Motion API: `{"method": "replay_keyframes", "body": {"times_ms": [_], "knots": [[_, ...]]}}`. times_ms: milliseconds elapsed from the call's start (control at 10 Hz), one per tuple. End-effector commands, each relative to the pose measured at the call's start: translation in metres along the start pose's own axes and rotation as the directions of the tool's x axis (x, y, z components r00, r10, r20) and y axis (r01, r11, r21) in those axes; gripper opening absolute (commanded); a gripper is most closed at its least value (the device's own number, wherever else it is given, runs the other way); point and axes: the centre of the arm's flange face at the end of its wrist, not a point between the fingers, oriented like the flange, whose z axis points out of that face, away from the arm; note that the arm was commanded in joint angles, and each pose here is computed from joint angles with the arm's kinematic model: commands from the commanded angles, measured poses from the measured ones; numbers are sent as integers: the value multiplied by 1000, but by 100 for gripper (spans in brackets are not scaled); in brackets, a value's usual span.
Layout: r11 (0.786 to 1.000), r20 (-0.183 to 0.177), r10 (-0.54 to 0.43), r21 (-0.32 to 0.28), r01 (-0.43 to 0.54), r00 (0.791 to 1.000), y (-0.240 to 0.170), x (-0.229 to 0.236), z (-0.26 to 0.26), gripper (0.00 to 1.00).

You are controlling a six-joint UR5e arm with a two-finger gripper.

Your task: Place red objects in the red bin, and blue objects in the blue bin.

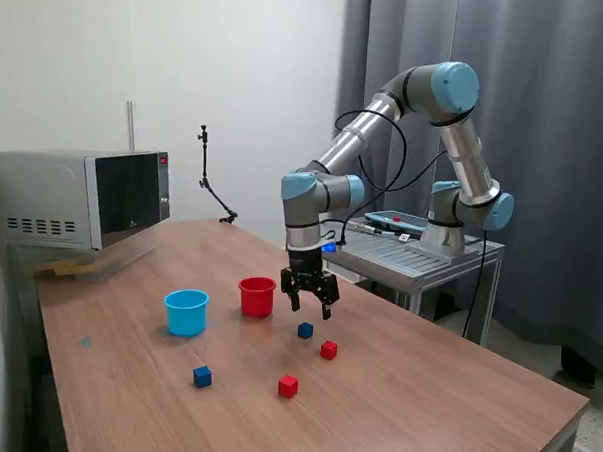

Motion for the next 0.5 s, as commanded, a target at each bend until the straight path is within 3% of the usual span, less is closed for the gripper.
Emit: {"method": "replay_keyframes", "body": {"times_ms": [0, 400], "knots": [[1000, -2, -2, 3, 2, 1000, 9, -2, 10, 100], [1000, -8, 0, 18, 0, 1000, 12, 1, 22, 100]]}}
